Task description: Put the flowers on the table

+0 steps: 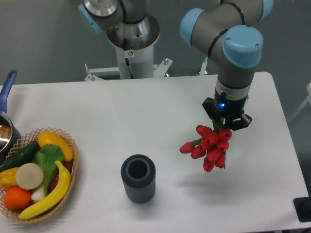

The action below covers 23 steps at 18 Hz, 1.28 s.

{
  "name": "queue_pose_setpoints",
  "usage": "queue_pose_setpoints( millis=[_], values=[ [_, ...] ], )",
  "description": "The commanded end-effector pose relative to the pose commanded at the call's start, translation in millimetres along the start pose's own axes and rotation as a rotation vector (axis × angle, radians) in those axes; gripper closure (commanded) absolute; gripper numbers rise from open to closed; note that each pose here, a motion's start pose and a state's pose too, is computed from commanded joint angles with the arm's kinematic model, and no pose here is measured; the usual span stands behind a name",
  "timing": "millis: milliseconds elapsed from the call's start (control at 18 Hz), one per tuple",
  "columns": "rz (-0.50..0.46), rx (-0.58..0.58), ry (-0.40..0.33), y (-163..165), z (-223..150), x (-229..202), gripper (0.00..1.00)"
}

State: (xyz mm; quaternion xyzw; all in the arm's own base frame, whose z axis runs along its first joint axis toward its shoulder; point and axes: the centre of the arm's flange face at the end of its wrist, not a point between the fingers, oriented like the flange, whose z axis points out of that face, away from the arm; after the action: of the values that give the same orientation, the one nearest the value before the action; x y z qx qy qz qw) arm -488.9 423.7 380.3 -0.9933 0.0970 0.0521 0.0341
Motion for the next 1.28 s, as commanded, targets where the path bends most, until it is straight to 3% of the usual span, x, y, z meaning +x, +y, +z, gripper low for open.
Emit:
queue_pose_setpoints(
  millis=[389, 556, 778, 1111, 1222, 1278],
  values=[
    [-0.02, -0.032, 0.03, -12, 22, 7, 1.0],
    [-0.022, -0.046, 0.064, -24, 49, 10, 0.98],
    [-0.03, -0.064, 0.097, -36, 75, 13, 0.77],
    [-0.042, -0.08, 0.124, -46, 99, 16, 0.65],
    [-0.042, -0.078, 0.123, -46, 98, 16, 0.52],
    [-0.044, -0.077, 0.12, -46, 97, 15, 0.31]
  ],
)
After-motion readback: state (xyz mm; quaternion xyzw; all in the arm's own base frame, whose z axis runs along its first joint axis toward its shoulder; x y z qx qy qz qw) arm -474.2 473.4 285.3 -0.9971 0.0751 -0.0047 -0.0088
